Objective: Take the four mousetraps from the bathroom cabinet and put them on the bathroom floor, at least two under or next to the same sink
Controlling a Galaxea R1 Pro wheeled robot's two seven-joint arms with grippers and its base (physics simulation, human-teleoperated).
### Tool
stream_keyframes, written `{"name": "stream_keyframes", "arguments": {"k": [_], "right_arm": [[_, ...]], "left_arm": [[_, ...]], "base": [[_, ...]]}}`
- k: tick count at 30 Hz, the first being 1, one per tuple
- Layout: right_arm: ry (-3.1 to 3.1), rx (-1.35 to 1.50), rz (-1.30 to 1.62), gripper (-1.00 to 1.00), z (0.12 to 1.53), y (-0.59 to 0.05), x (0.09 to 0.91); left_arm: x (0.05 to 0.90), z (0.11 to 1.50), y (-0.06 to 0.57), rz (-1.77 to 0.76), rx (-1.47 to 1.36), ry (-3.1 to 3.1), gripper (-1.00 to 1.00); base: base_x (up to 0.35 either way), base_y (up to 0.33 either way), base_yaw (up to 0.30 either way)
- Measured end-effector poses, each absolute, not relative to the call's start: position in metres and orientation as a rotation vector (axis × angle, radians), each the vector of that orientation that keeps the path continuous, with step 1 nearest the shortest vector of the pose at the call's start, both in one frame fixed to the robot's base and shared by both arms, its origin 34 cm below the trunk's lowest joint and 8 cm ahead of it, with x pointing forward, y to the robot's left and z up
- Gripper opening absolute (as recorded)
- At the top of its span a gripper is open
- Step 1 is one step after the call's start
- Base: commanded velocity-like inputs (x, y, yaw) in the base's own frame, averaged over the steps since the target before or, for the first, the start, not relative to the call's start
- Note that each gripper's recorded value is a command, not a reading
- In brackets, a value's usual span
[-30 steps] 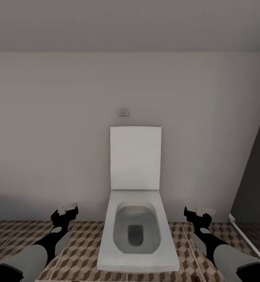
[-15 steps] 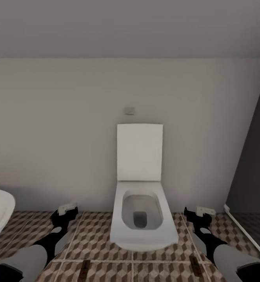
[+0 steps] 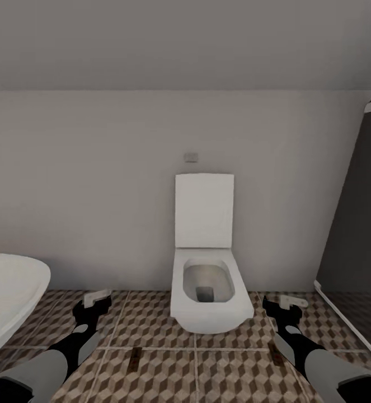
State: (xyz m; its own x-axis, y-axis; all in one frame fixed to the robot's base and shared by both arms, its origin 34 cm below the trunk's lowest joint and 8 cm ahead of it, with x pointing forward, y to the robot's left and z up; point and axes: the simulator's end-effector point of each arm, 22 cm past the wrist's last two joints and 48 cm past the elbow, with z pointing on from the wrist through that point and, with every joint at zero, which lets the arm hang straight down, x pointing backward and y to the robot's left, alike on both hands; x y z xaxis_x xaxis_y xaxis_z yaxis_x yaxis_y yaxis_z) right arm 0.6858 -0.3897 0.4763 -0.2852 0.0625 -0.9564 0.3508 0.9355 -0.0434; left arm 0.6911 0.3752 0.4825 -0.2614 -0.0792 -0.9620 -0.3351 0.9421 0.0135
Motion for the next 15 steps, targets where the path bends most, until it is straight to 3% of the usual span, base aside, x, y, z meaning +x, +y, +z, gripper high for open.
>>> {"name": "stream_keyframes", "arguments": {"k": [15], "right_arm": [[1.849,0.305,-0.289,1.0,0.4763,-0.3902,0.6856]], "left_arm": [[0.6912,0.4825,0.3743,0.25,-0.307,1.829,1.0]], "base": [[-0.293,0.106,0.0]]}}
